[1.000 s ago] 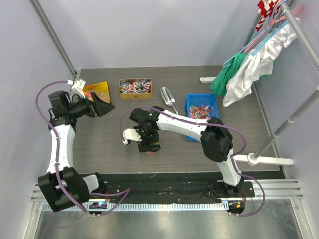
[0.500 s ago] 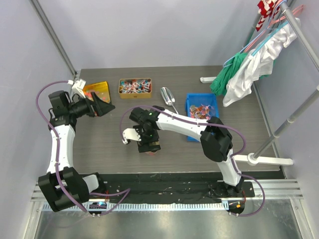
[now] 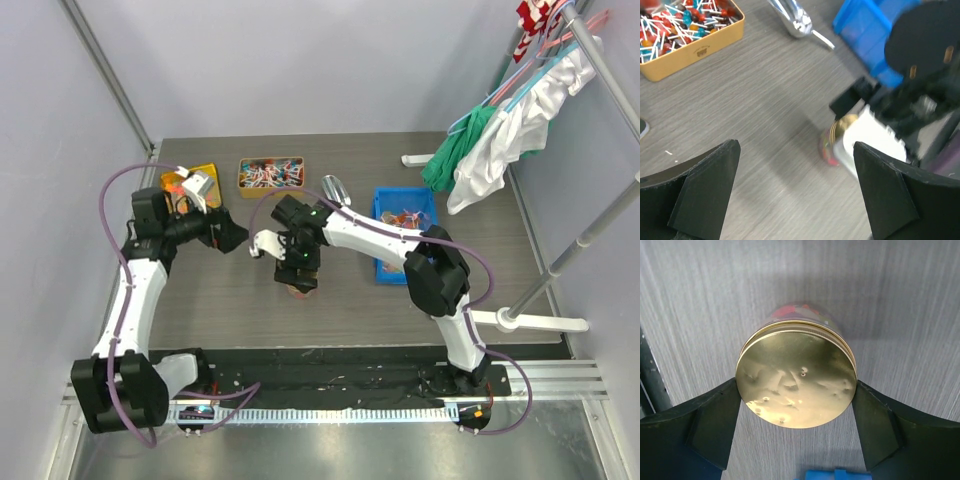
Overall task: Pack the candies
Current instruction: Close the bottle lid on the packing bottle, then screw the bottle lid onto the packing bottle.
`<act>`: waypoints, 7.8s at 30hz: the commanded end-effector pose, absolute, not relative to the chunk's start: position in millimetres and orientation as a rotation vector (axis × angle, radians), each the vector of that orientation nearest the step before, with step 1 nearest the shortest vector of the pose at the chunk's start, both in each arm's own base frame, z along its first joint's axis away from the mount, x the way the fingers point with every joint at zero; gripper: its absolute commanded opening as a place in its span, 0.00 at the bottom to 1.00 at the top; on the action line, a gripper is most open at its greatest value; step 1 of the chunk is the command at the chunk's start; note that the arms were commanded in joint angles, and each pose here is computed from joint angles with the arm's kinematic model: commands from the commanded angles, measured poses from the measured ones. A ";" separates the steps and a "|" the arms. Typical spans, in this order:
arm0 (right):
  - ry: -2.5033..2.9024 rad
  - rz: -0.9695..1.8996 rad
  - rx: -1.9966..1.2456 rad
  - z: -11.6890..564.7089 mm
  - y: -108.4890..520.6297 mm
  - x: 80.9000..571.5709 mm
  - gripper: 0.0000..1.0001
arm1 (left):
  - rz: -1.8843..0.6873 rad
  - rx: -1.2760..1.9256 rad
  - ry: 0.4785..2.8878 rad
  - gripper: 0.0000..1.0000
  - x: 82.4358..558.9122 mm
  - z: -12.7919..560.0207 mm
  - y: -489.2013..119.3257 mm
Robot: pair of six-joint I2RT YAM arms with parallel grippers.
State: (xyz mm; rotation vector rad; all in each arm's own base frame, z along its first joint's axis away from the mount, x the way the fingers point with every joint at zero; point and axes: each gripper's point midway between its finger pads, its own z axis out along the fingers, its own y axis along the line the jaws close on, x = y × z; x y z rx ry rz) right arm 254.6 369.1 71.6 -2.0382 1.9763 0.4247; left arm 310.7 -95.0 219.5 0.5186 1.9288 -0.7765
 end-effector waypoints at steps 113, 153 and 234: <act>2.294 0.857 -1.694 80.7 322.5 266.4 0.82 | -0.814 0.968 1.284 0.54 276.7 85.6 -308.8; 2.231 0.604 -1.692 112.4 291.1 283.5 1.00 | -0.807 0.962 1.288 0.54 278.8 85.4 -308.6; 2.337 0.690 -1.498 69.5 291.6 307.1 0.69 | -0.817 0.978 1.279 0.57 276.6 84.5 -310.3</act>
